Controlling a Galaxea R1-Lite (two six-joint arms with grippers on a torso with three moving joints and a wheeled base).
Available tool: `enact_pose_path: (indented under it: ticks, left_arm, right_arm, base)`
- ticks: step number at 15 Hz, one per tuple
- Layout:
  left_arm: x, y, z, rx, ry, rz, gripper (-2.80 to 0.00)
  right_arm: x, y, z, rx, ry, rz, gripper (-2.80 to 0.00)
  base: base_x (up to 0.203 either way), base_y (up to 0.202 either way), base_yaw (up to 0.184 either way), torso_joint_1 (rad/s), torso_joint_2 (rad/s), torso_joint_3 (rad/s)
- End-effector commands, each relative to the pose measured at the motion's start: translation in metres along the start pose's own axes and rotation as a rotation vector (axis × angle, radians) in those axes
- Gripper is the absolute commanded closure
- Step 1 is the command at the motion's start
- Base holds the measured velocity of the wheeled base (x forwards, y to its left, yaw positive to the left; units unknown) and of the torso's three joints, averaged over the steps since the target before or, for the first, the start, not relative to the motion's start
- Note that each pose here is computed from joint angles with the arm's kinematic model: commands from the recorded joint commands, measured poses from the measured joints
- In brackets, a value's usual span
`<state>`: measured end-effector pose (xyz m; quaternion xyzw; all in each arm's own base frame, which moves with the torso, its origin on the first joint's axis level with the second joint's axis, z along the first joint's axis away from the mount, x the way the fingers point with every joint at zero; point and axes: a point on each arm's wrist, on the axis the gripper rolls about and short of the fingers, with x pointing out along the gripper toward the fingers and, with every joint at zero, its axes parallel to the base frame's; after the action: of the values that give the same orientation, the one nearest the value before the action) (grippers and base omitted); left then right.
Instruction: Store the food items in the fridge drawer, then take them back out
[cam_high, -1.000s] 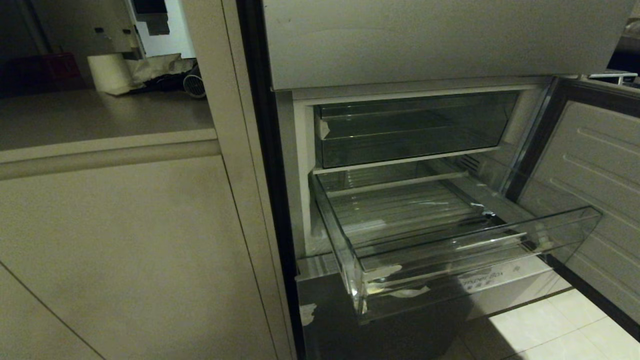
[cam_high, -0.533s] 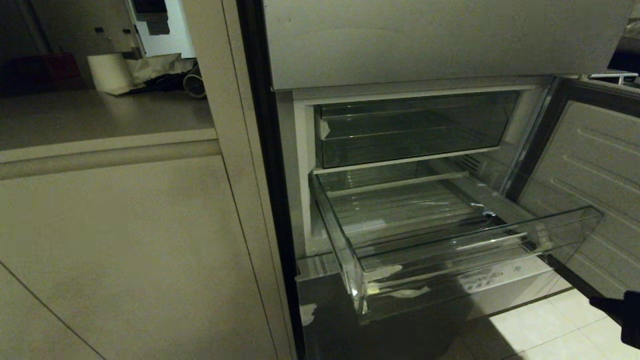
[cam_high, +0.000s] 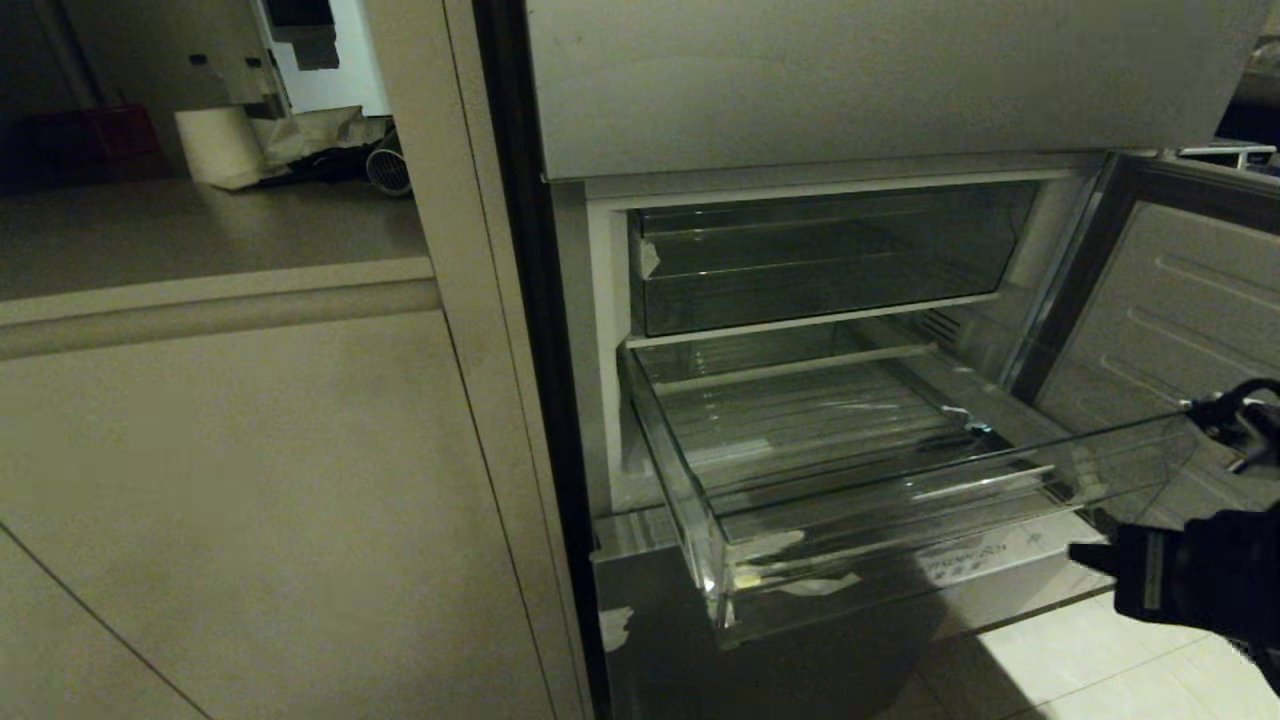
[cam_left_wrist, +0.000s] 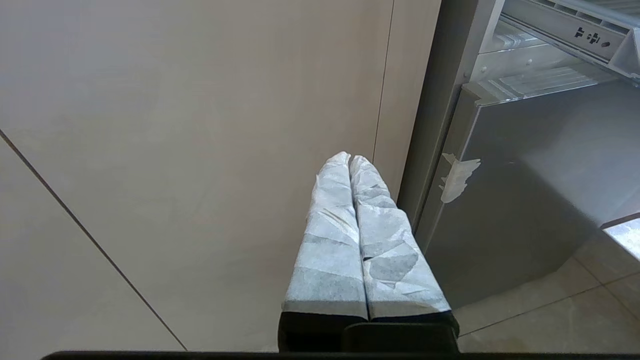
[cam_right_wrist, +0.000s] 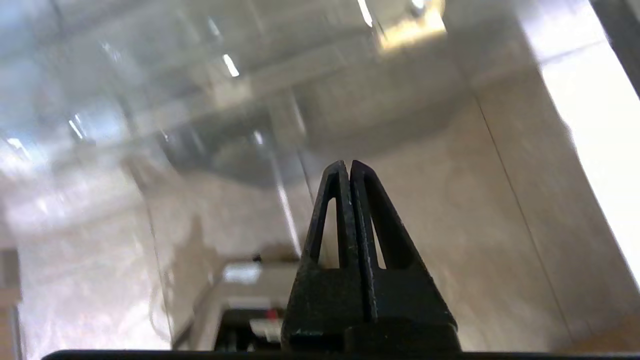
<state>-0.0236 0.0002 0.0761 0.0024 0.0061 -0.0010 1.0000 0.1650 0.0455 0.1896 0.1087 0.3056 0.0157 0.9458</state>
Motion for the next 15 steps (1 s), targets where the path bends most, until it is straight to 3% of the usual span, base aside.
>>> enact_pose_path:
  ticks: [1, 6, 9, 13, 15]
  left_arm:
    - [0.0, 0.0, 0.0, 0.0, 0.002, 0.0, 0.0]
    - [0.0, 0.0, 0.0, 0.0, 0.002, 0.0, 0.0]
    - [0.0, 0.0, 0.0, 0.0, 0.002, 0.0, 0.0]
    - [0.0, 0.0, 0.0, 0.0, 0.002, 0.0, 0.0]
    - [0.0, 0.0, 0.0, 0.0, 0.002, 0.0, 0.0]
  right_arm:
    - [0.035, 0.007, 0.004, -0.008, 0.045, 0.002, 0.0]
    - [0.078, 0.02, 0.022, -0.017, 0.042, 0.026, 0.0]
    - [0.114, 0.026, 0.031, -0.055, -0.052, 0.071, 0.0]
    - [0.158, 0.043, 0.058, -0.062, -0.14, 0.218, 0.0]
    - [0.177, 0.049, 0.069, -0.054, -0.243, 0.264, 0.0]
  base:
    - [0.0, 0.0, 0.0, 0.0, 0.0, 0.0]
    - [0.0, 0.0, 0.0, 0.0, 0.0, 0.0]
    - [0.0, 0.0, 0.0, 0.0, 0.0, 0.0]
    - [0.0, 0.0, 0.0, 0.0, 0.0, 0.0]
    - [0.0, 0.0, 0.0, 0.0, 0.0, 0.0]
